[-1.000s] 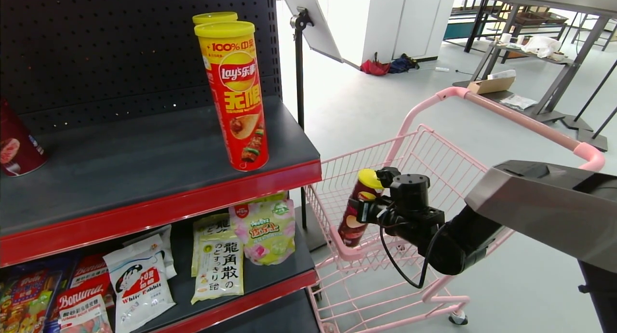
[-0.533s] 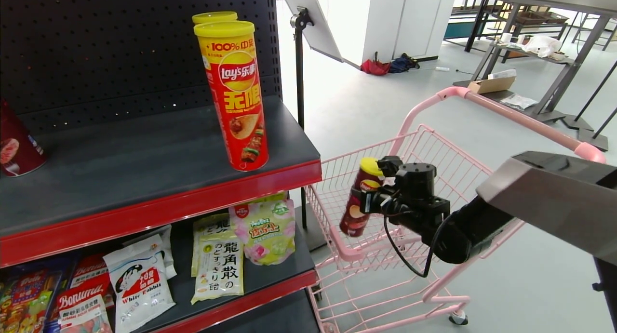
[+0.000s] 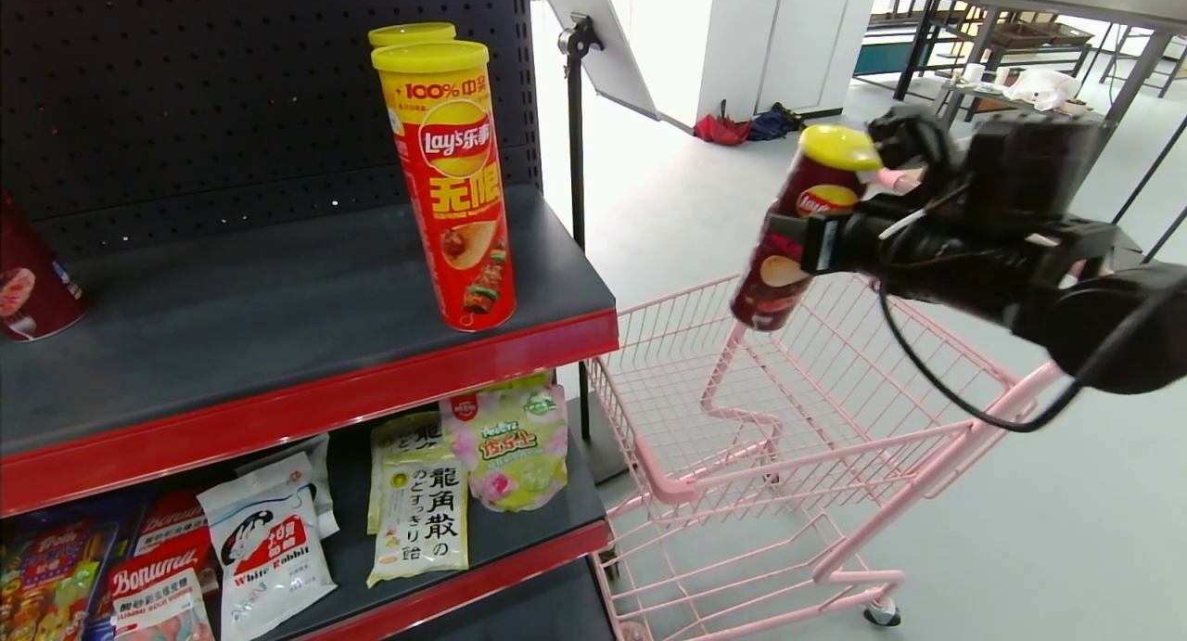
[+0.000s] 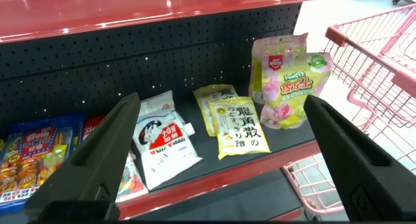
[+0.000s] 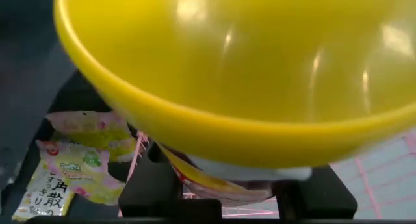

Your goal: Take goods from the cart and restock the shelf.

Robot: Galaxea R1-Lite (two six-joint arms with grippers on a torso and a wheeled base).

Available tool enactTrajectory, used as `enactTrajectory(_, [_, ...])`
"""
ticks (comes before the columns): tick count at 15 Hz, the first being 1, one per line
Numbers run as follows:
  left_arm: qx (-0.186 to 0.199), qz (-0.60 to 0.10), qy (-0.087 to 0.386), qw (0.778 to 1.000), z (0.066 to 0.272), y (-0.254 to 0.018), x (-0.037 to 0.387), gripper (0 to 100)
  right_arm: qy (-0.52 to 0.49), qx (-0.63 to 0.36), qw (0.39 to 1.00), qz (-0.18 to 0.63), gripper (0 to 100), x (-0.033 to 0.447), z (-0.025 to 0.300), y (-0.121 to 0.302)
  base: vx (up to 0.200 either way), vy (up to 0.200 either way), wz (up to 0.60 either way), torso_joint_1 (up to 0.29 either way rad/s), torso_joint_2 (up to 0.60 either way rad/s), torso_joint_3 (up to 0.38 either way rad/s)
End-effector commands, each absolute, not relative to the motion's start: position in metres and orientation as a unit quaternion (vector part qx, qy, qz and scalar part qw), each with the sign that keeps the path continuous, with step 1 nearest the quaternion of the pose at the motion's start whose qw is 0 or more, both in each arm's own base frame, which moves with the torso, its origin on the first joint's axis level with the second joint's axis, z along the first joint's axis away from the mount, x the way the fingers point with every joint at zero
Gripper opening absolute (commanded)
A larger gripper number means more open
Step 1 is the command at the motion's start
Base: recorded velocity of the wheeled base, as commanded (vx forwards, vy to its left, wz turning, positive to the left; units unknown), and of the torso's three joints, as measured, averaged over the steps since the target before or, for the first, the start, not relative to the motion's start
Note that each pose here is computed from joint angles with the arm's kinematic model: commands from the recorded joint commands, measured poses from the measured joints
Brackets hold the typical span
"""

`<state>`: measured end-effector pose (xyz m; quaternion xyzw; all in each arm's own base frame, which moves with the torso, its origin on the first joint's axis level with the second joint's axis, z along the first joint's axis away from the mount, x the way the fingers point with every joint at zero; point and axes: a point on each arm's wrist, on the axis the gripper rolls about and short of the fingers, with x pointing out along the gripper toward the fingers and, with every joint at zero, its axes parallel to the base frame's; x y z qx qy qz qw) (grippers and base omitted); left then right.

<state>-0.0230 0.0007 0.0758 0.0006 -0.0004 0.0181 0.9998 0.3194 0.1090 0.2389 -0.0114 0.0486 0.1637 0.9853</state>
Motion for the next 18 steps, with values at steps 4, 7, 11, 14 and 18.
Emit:
enactTrajectory(4, [0.001, 0.018, 0.0, 1.0, 0.076, 0.001, -0.023, 100, 0.058, -0.046, 0.994, 0.079, 0, 0.099, 0.264, 0.023, 0.0, 0.0, 0.0, 0.0, 0.0, 0.0])
enactTrajectory(7, [0.0, 0.018, 0.0, 1.0, 0.076, 0.001, -0.023, 100, 0.098, -0.008, 0.995, 0.031, 0, 0.02, 0.233, 0.001, 0.0, 0.0, 0.0, 0.0, 0.0, 0.0])
enactTrajectory(11, [0.0, 0.018, 0.0, 1.0, 0.076, 0.001, -0.023, 100, 0.121, -0.017, 0.993, -0.008, 0, -0.023, 0.198, -0.004, 0.0, 0.0, 0.0, 0.0, 0.0, 0.0])
enactTrajectory(14, [0.0, 0.018, 0.0, 1.0, 0.076, 0.001, -0.023, 100, 0.115, -0.048, 0.992, -0.007, 0, -0.03, 0.187, -0.004, 0.0, 0.0, 0.0, 0.0, 0.0, 0.0])
enactTrajectory(18, [0.0, 0.018, 0.0, 1.0, 0.076, 0.001, -0.023, 100, 0.118, -0.055, 0.992, -0.005, 0, -0.029, 0.187, -0.004, 0.0, 0.0, 0.0, 0.049, -0.15, -0.096])
